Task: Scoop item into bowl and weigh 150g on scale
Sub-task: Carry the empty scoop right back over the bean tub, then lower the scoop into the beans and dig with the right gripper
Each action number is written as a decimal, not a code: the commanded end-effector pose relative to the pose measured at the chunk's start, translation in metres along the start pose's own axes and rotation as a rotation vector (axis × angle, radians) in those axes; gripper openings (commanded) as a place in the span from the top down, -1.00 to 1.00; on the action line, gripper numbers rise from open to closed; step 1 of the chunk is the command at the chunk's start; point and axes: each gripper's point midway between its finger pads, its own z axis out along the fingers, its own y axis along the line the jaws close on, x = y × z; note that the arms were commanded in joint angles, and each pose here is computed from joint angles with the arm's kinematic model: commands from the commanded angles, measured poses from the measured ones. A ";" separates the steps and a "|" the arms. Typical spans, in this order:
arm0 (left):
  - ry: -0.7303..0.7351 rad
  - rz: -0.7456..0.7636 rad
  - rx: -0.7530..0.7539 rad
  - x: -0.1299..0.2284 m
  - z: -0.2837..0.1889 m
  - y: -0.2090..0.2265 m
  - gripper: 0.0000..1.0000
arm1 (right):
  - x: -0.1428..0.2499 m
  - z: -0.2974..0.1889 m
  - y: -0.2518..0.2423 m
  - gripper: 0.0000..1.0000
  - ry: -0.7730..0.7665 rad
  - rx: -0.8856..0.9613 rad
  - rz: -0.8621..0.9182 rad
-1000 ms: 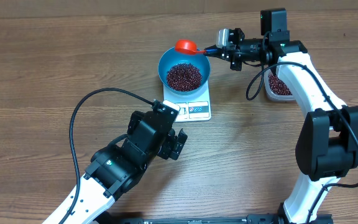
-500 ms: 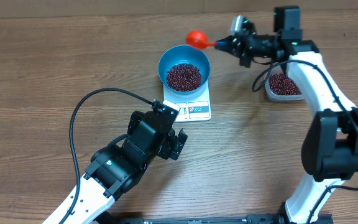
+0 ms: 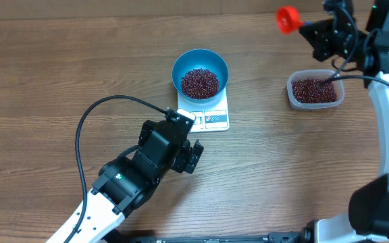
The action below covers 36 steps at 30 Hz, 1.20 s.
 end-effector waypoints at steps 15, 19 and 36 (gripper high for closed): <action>0.010 0.013 0.002 0.003 0.002 -0.001 -0.99 | 0.076 -0.066 -0.033 0.93 0.392 0.418 0.143; 0.010 0.012 0.002 0.003 0.002 0.000 -0.99 | 0.077 -0.065 -0.033 0.93 0.395 0.417 0.144; 0.010 0.013 0.002 0.003 0.002 -0.001 -0.99 | 0.126 -0.045 -0.046 0.93 0.478 0.455 0.158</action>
